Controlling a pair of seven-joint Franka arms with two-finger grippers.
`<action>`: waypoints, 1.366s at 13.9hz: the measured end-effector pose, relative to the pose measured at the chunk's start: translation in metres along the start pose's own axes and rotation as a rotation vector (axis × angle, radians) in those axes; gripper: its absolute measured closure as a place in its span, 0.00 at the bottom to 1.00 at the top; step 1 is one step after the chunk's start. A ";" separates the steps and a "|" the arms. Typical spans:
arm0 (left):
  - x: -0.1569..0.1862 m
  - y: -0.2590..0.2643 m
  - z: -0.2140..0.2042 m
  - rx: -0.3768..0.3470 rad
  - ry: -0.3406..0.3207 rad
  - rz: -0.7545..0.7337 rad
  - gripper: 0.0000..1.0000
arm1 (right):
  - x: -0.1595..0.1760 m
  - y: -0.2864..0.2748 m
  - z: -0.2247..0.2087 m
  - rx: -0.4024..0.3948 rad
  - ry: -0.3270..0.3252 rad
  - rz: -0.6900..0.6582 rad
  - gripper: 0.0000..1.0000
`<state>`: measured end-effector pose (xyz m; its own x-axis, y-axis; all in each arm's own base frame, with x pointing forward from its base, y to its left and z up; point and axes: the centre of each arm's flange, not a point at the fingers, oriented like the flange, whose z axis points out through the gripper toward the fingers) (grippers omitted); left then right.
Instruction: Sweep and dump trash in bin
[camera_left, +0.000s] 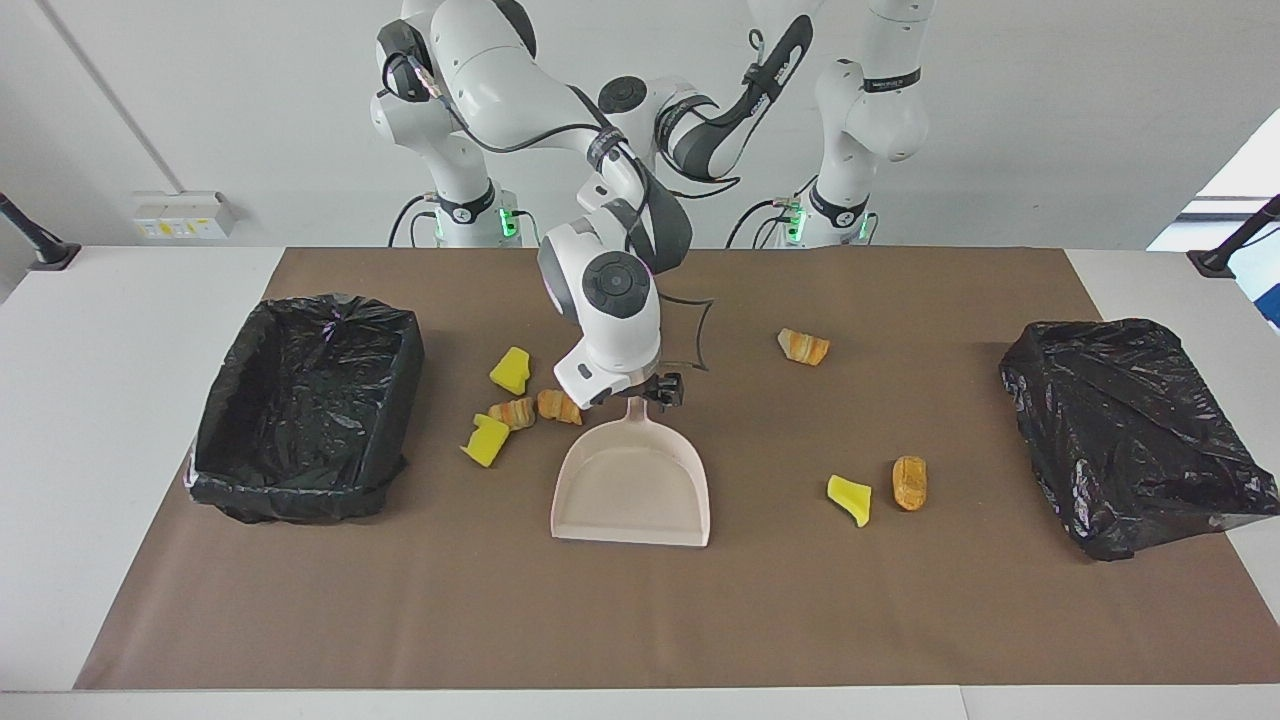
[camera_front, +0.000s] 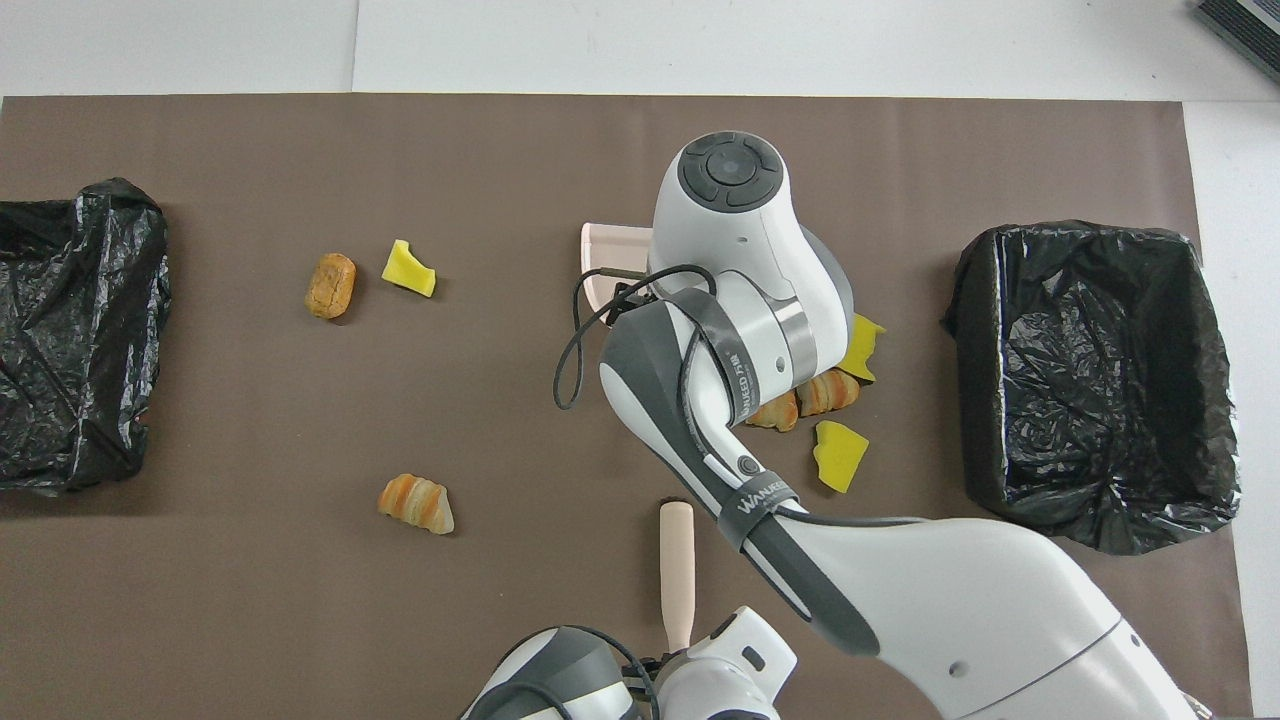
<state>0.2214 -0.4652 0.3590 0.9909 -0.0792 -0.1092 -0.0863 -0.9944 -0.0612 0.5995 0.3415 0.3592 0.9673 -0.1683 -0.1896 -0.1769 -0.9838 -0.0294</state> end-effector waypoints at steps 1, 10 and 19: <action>0.007 -0.010 -0.007 0.008 -0.010 -0.002 0.74 | -0.009 -0.001 0.004 0.007 -0.002 -0.004 0.00; 0.156 -0.149 -0.071 -0.022 0.070 0.040 0.74 | -0.035 0.002 0.010 0.008 -0.029 -0.011 0.00; 0.328 -0.313 -0.096 0.035 0.156 0.478 0.74 | -0.038 0.003 0.012 0.005 -0.033 -0.010 0.41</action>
<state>0.5831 -0.1868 0.4374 0.8431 -0.5375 0.0160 -0.5351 -0.8416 -0.0736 0.5602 0.3453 0.3545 0.9625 -0.1562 -0.2216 -0.1683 -0.9851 -0.0365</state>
